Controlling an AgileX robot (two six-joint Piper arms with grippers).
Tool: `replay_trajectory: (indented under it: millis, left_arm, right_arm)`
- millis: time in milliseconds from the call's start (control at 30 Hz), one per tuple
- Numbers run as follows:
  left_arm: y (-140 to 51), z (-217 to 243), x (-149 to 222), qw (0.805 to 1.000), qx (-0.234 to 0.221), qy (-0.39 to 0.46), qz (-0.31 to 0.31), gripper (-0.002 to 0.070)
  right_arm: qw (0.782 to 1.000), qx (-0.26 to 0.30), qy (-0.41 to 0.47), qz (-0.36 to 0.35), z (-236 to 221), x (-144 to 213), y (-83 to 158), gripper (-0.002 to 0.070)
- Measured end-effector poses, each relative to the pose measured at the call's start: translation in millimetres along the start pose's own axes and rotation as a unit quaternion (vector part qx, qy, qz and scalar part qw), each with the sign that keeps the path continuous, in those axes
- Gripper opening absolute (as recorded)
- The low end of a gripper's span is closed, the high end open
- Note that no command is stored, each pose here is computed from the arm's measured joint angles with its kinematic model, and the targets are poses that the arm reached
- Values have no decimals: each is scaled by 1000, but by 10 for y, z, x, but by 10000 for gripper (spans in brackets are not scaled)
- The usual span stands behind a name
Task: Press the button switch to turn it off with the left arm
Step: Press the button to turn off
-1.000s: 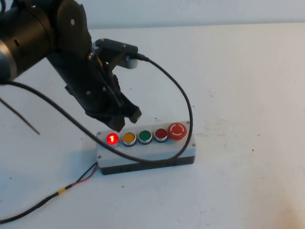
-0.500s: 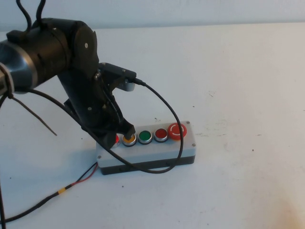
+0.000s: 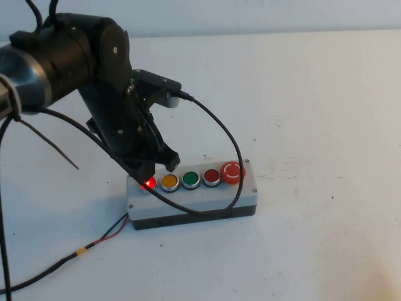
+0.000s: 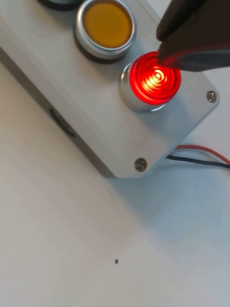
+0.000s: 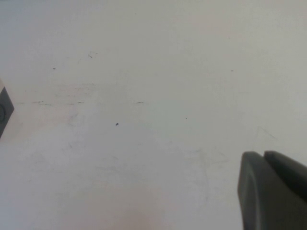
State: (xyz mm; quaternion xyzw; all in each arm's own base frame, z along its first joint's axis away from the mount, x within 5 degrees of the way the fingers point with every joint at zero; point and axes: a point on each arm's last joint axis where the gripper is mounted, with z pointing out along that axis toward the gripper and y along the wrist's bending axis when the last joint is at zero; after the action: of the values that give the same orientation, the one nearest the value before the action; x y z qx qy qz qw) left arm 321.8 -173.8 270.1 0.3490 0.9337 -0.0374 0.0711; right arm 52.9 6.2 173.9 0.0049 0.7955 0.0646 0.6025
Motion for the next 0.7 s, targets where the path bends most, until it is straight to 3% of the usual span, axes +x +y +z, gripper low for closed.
replay_trajectory:
  millis: [700]
  left_arm:
    - [40,213,-80,1000,2,28,1,-4]
  right_arm:
    - [1000,0,0,0,0,0,0,-16]
